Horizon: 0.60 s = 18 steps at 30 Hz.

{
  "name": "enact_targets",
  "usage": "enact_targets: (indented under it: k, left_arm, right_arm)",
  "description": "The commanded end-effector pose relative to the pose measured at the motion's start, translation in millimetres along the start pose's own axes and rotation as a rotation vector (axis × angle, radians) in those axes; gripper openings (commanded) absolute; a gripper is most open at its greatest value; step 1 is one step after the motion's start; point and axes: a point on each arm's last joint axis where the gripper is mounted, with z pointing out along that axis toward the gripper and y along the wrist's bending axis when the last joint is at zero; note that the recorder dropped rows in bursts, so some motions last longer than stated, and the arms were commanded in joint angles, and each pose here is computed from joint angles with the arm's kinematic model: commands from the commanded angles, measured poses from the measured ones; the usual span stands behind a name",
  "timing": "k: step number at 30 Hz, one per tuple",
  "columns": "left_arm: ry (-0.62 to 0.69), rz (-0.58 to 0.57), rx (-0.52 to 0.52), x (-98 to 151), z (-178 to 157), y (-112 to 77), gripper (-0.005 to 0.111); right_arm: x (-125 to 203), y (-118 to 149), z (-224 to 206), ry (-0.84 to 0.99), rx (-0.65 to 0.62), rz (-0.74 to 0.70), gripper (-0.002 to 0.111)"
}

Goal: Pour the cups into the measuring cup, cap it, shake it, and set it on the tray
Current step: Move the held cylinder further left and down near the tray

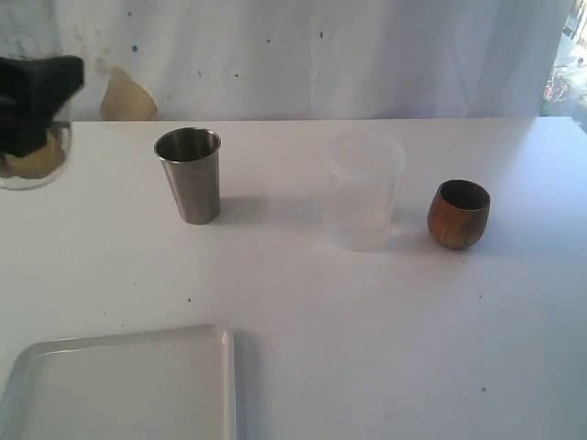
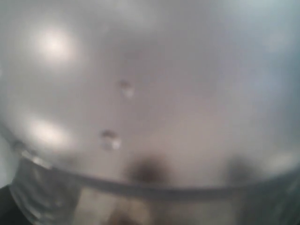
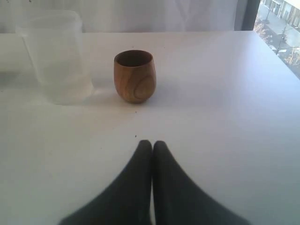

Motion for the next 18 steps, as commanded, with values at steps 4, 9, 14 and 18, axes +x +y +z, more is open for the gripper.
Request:
enact_targets:
  k: [4, 9, 14, 18]
  left_arm:
    - [-0.099, -0.172, 0.113, 9, 23, 37.0, 0.000]
    - [-0.434, -0.382, 0.101, 23, 5, 65.0, 0.000]
    - [-0.326, -0.377, 0.142, 58, -1, 52.1, 0.000]
    - [-0.223, -0.311, 0.205, 95, -8, 27.5, 0.000]
  right_arm:
    - [1, 0, 0, -0.005, -0.004, -0.002, 0.000]
    - [1, 0, 0, -0.005, -0.004, -0.002, 0.000]
    - [1, 0, 0, -0.005, -0.004, 0.000, 0.000]
    - [1, 0, 0, -0.005, -0.004, 0.000, 0.000]
